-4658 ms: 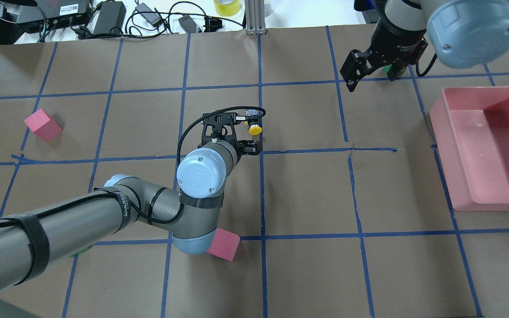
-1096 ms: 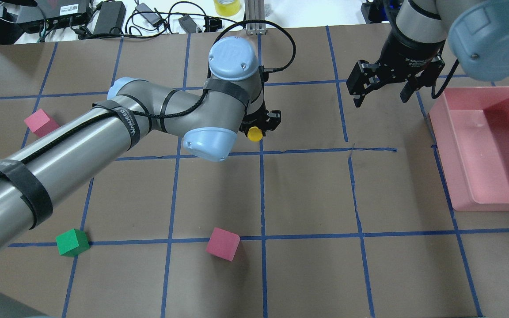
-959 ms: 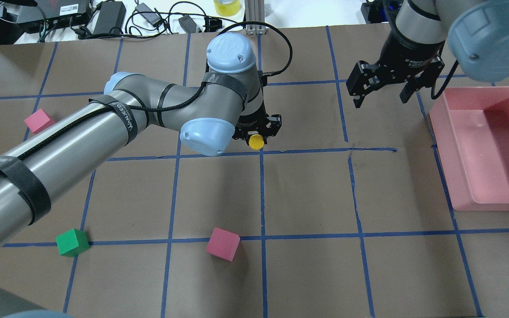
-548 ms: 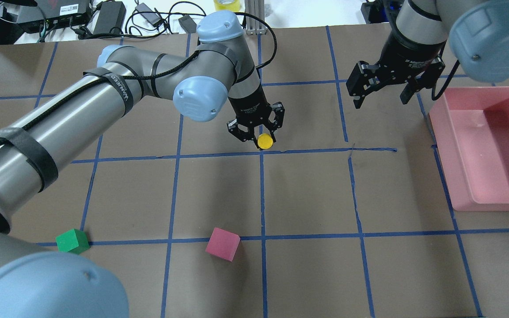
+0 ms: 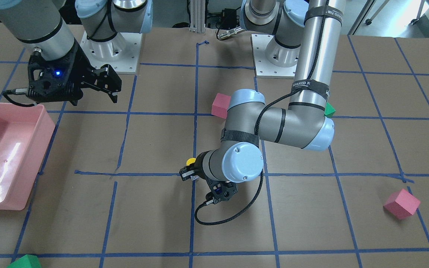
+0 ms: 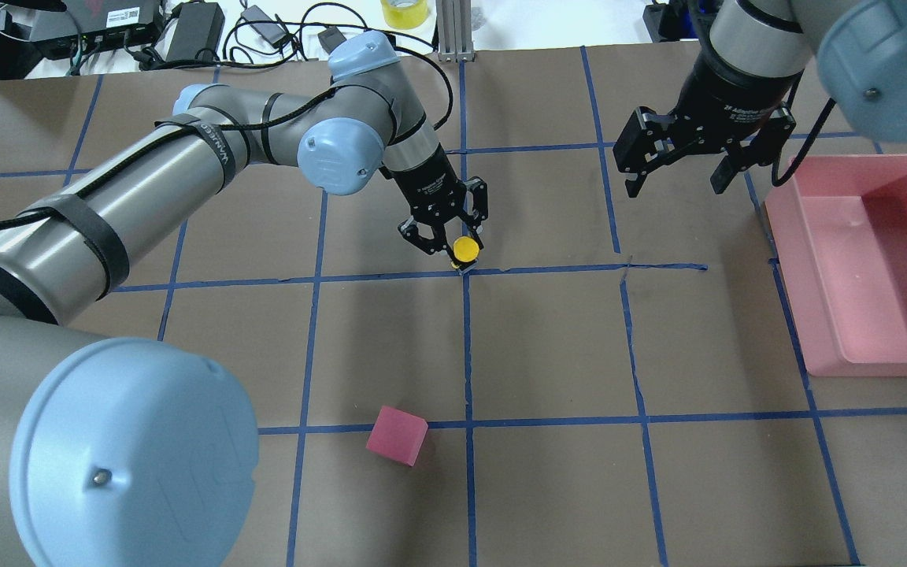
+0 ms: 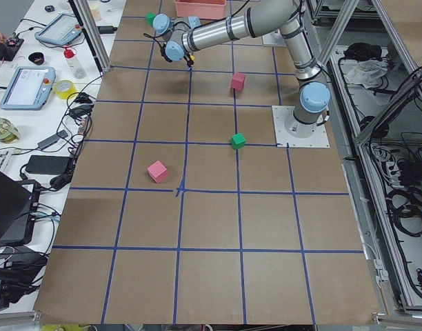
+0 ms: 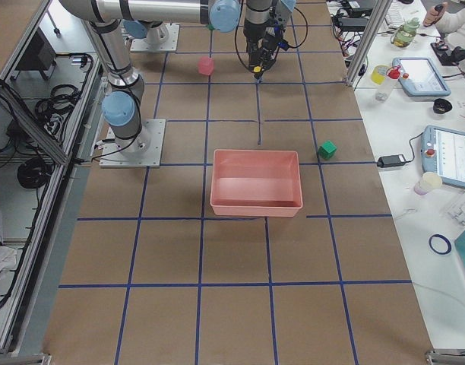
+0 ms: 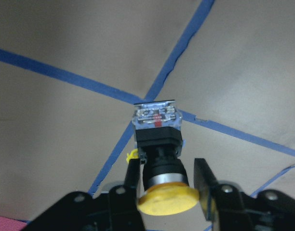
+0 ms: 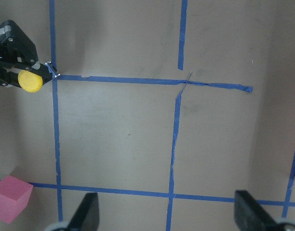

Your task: Align button upright

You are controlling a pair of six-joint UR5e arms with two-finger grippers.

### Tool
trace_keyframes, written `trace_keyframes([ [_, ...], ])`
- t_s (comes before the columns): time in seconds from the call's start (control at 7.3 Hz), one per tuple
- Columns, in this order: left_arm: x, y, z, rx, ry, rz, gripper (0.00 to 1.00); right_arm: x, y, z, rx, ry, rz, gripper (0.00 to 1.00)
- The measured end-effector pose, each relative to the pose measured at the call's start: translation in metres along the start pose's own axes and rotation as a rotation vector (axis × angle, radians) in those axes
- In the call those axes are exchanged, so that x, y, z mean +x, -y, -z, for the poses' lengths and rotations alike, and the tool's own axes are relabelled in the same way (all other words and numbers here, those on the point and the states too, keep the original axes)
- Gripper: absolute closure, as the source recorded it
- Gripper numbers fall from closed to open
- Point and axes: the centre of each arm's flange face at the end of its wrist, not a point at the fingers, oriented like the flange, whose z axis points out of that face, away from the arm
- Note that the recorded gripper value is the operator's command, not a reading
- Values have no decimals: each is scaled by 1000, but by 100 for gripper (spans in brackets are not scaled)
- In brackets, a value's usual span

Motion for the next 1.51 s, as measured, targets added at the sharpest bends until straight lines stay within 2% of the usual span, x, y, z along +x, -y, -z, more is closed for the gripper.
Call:
trace_keyframes([
  [0.14,-1,2,-4,-7,3,11,0,0,-1,1,0,2,-2,0],
  [0.41,-4,1,-8,-14,8,26,0,0,-1,4,4,1,-3,0],
  [0.68,-9,-5,18,31,17,-7,0,0,0,6,13,2,-2,0],
  [0.96,-31,-29,76,129,102,-161,0,-1,1,5,14,4,-1,0],
  [1.23,-61,-74,138,218,233,-368,0,0,1,3,10,3,-3,0],
  [1.51,-99,-111,198,310,310,-577,0,-1,2,3,10,5,-2,0],
])
